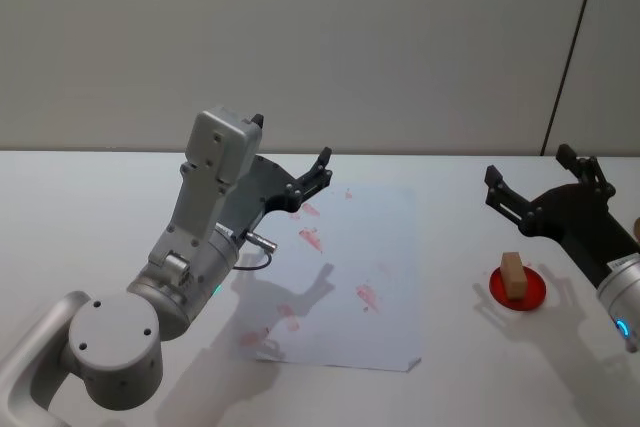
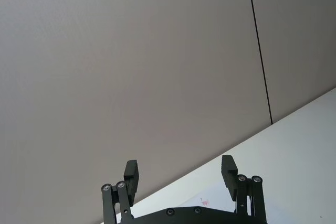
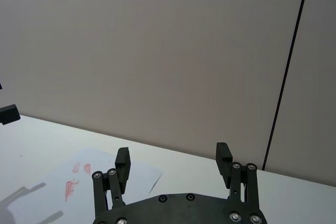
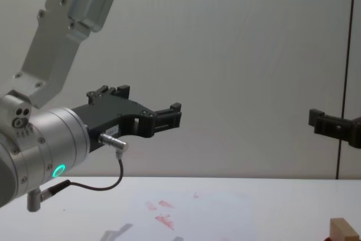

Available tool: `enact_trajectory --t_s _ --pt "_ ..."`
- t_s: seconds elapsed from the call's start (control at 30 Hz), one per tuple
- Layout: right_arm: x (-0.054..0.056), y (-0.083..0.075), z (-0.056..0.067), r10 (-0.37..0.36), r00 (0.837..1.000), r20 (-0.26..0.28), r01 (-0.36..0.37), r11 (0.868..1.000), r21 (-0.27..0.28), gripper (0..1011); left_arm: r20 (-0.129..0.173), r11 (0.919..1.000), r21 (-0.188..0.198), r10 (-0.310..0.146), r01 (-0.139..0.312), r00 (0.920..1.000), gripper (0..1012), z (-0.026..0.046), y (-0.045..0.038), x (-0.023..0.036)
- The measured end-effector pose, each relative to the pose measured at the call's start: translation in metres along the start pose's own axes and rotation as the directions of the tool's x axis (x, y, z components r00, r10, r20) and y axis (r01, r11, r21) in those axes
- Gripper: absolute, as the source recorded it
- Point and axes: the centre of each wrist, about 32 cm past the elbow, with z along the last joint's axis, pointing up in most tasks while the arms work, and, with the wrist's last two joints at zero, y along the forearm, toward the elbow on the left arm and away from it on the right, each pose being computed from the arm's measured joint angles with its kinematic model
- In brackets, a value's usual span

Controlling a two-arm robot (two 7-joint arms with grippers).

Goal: Use the one hand to pick up the stamp and affix it onto the A4 paper.

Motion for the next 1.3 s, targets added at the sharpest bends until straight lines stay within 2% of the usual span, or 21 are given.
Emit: enact_trajectory --t_s 1.3 --pt "0.0000 0.0000 0.0000 0.000 1.000 0.000 0.000 1.000 0.000 1001 0.000 1.0000 0.000 0.000 0.000 1.0000 1003 0.0000 0.0000 0.0000"
